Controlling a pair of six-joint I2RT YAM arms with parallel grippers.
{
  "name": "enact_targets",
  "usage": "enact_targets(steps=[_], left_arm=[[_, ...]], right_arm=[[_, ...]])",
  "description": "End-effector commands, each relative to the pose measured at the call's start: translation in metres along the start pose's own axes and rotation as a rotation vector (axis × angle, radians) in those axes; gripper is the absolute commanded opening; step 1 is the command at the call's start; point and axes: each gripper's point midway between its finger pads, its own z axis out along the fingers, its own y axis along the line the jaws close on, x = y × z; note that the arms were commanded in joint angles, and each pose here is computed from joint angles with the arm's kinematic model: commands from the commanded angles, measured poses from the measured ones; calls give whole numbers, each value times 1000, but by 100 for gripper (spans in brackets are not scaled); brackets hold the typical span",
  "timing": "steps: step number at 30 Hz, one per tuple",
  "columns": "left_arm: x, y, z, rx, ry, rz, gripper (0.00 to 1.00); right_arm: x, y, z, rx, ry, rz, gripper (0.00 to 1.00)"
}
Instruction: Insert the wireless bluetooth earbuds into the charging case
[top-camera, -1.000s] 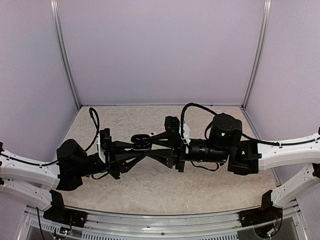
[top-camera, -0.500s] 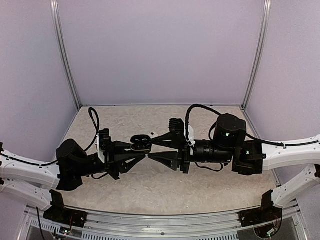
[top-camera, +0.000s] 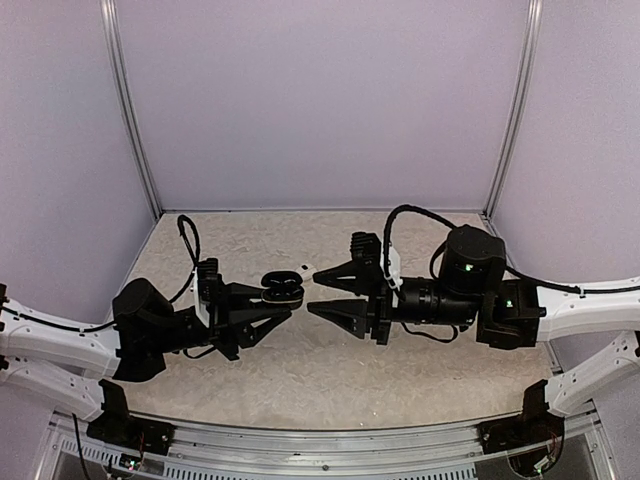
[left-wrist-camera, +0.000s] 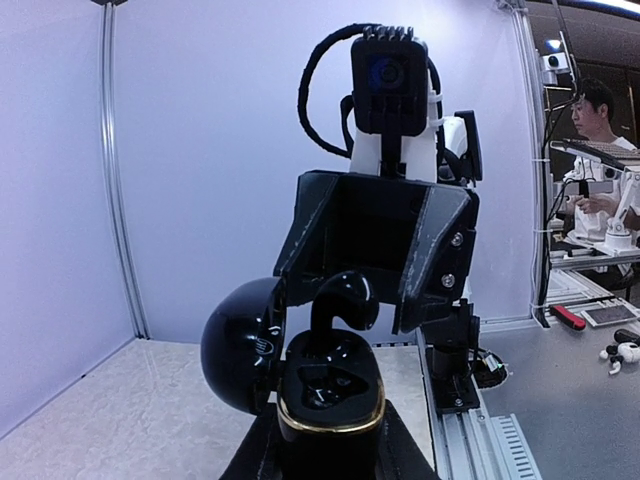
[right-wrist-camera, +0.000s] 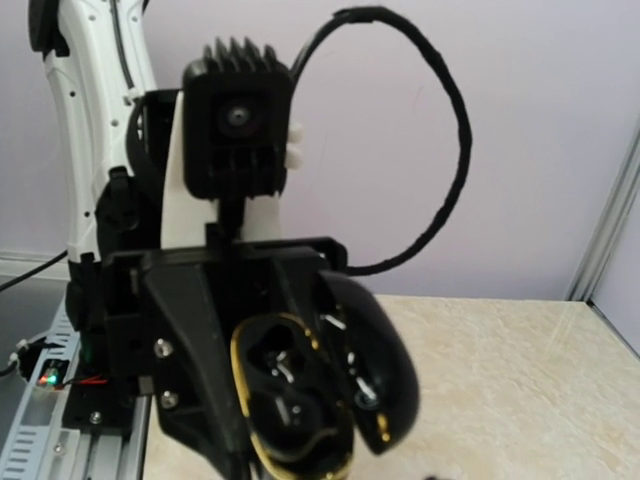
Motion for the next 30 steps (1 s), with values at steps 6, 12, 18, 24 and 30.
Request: enact_targets(steps=[6, 12, 18, 24, 30], left_arm=[[-17, -4, 8, 28, -51, 13, 0], [-17, -4, 9, 30, -52, 16, 0], [-15, -4, 9, 30, -47, 19, 0], [-15, -4, 10, 31, -46, 22, 0], [-15, -4, 10, 32, -46, 24, 0]], right_arm=[[-13, -4, 8, -8, -13, 18, 51], [-14, -11, 12, 26, -5, 23, 52], [-13, -15, 15, 49, 0, 31, 52], [-6, -17, 21, 56, 23, 43, 52], [2, -20, 24, 70, 45, 49, 51]])
